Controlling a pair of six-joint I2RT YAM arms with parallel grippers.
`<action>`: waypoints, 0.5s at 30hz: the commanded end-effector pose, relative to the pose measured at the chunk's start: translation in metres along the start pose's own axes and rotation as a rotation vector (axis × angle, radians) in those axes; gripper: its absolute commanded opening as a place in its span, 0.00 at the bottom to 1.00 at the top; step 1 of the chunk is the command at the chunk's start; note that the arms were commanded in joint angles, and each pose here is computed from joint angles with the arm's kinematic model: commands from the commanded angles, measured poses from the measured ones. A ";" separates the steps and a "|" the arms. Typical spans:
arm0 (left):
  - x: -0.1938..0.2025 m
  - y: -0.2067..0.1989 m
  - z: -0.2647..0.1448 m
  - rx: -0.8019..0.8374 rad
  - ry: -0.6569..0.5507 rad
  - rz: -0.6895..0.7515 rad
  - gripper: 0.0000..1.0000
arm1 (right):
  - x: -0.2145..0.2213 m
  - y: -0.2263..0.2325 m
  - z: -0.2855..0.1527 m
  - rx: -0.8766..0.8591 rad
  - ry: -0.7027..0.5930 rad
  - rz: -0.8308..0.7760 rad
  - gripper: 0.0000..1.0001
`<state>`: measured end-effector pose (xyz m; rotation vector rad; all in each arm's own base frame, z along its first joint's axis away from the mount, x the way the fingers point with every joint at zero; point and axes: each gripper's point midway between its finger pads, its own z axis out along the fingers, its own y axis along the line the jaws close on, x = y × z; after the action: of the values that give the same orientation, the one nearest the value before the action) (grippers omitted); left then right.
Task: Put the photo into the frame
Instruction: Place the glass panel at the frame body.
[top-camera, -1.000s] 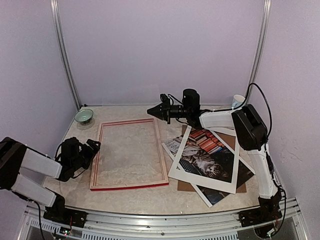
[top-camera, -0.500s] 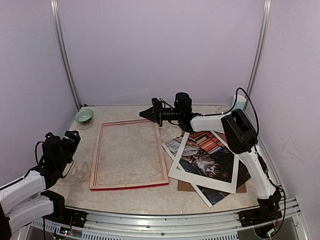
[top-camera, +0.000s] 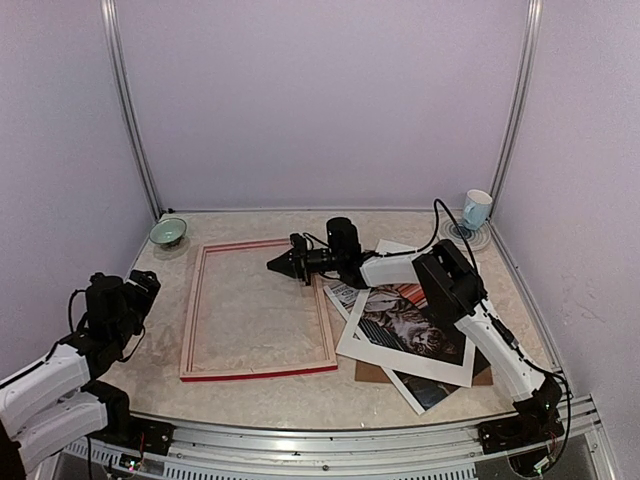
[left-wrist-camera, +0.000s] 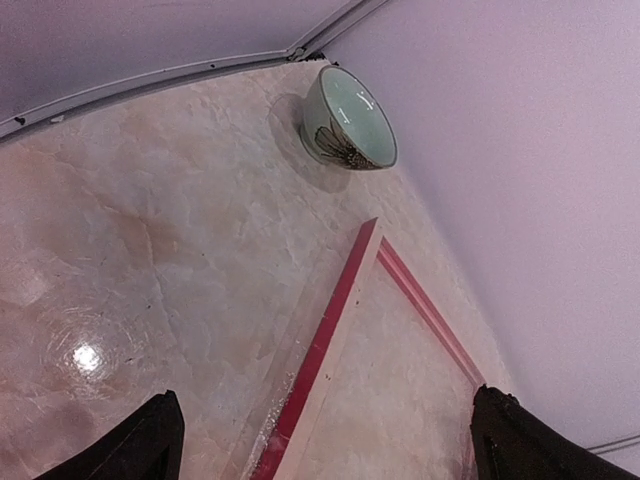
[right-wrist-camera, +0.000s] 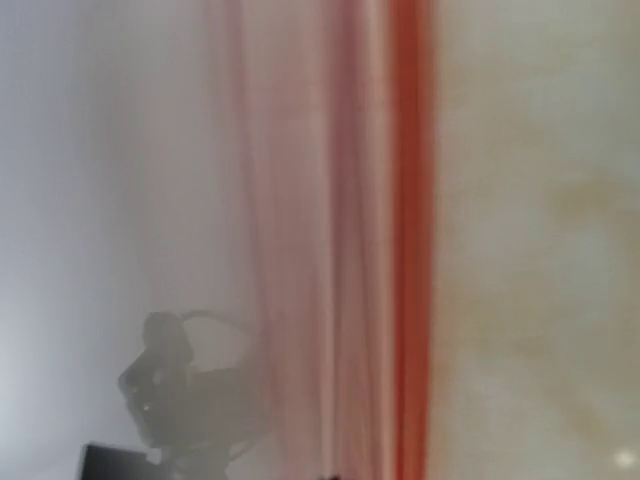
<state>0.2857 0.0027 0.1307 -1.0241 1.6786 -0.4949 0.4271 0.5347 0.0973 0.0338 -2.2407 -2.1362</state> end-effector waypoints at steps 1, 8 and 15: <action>0.010 0.004 0.003 -0.009 0.038 0.012 0.99 | -0.009 -0.030 -0.008 0.079 -0.051 -0.031 0.00; 0.018 0.003 0.003 -0.006 0.063 0.020 0.99 | -0.012 -0.039 -0.023 0.120 -0.097 -0.068 0.00; 0.017 0.003 0.002 -0.011 0.054 0.018 0.99 | -0.008 -0.029 -0.032 0.135 -0.091 -0.103 0.00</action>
<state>0.2864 -0.0093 0.1194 -1.0090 1.7414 -0.5132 0.4292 0.5155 0.0596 0.0614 -2.4183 -2.0821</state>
